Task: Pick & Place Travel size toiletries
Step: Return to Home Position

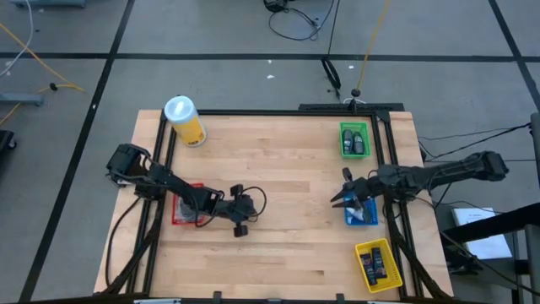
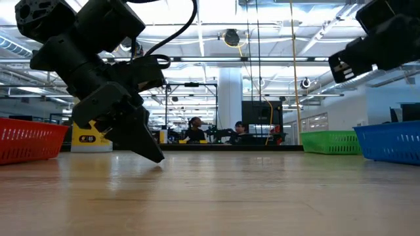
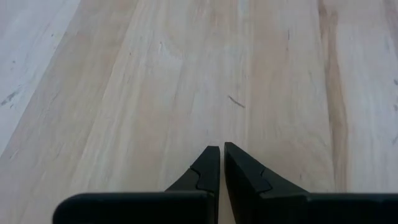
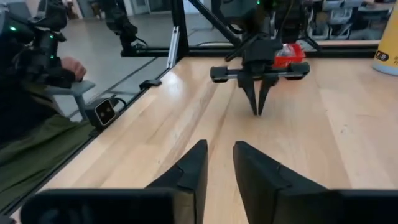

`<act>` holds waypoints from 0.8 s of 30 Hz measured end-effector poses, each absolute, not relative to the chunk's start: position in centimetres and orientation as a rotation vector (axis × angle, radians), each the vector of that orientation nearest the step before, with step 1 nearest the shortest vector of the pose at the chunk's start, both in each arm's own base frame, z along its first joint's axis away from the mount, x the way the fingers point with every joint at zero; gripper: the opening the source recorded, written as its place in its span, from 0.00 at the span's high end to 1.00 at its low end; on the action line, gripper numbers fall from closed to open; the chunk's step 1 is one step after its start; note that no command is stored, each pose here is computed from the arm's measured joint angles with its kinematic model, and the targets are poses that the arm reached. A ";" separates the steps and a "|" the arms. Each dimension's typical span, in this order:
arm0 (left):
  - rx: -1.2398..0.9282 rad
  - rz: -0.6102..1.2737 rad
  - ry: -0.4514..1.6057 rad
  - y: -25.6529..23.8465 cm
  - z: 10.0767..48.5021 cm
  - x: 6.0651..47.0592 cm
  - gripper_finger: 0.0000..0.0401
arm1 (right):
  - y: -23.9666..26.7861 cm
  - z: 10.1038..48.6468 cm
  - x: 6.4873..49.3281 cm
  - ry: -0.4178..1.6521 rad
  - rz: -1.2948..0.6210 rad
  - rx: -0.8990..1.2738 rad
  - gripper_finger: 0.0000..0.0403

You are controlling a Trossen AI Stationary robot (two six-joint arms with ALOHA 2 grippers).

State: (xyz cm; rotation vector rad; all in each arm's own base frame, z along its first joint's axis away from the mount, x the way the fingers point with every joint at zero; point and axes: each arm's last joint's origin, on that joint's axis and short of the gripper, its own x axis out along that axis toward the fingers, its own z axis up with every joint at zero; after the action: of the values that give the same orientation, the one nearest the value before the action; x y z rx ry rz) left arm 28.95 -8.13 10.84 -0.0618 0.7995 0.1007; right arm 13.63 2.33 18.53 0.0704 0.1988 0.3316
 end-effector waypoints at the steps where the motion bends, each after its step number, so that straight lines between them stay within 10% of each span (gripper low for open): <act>1: -0.064 0.102 0.796 -8.1 10.9 29.0 0.95 | 2.2 18.3 13.3 0.188 0.329 0.070 0.83; 24: -0.027 0.047 0.502 -7.3 15.6 29.7 0.95 | 1.8 17.1 10.0 -0.015 0.323 0.055 0.86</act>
State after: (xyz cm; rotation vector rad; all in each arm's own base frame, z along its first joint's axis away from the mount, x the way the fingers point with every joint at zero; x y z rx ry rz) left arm 29.71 -7.26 15.63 -0.0267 0.5023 0.0474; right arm 10.00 1.77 17.10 0.0555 -0.0151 0.3226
